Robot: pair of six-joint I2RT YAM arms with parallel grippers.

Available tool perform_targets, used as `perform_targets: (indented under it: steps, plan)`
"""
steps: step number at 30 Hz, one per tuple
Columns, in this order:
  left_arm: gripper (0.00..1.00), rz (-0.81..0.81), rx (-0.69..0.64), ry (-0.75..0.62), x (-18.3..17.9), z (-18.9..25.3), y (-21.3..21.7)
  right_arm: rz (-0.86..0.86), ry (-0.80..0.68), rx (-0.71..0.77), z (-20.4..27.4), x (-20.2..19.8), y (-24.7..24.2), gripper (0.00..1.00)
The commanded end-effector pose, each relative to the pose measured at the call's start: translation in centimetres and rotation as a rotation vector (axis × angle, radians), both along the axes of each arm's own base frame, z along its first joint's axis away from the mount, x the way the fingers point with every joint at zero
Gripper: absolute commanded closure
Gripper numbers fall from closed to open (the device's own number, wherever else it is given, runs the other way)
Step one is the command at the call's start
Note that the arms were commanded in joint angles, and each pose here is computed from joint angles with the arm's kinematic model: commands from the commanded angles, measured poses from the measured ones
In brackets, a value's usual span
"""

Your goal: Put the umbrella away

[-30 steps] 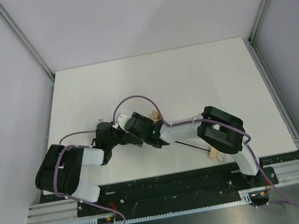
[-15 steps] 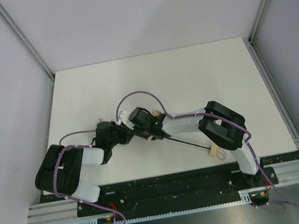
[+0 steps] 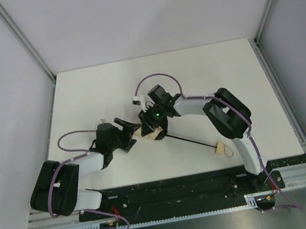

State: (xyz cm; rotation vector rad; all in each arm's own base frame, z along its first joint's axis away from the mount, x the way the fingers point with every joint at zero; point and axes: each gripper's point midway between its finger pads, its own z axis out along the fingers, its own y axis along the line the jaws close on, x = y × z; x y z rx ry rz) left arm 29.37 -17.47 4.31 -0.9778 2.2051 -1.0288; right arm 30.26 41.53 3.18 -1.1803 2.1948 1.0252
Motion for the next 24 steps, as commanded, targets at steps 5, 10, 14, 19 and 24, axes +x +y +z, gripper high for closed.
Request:
perform_targets:
  steps: [5, 10, 14, 19, 24]
  plan:
    - [0.03, -0.088, 0.086, 0.206, -3.3, -4.7, -0.7, 0.020, 0.649, 0.040, -4.1, -6.9, -3.1, 1.00]
    - [0.07, -0.105, 0.079, 0.252, -3.1, -5.6, -2.6, 0.022, 0.690, 0.103, -3.5, -6.4, -2.6, 1.00]
    - [0.31, -0.062, 0.109, 0.299, -3.6, -7.3, -2.0, 0.046, 0.710, 0.158, -2.5, -6.3, -1.8, 1.00]
    - [0.81, -0.047, 0.127, 0.296, -4.1, -8.0, -1.3, 0.056, 0.651, 0.188, -0.5, -5.9, -1.0, 0.99]
    - [0.99, -0.047, 0.137, 0.280, -4.4, -7.9, -1.0, -0.057, 0.436, 0.110, 0.8, -3.5, -1.2, 0.57]
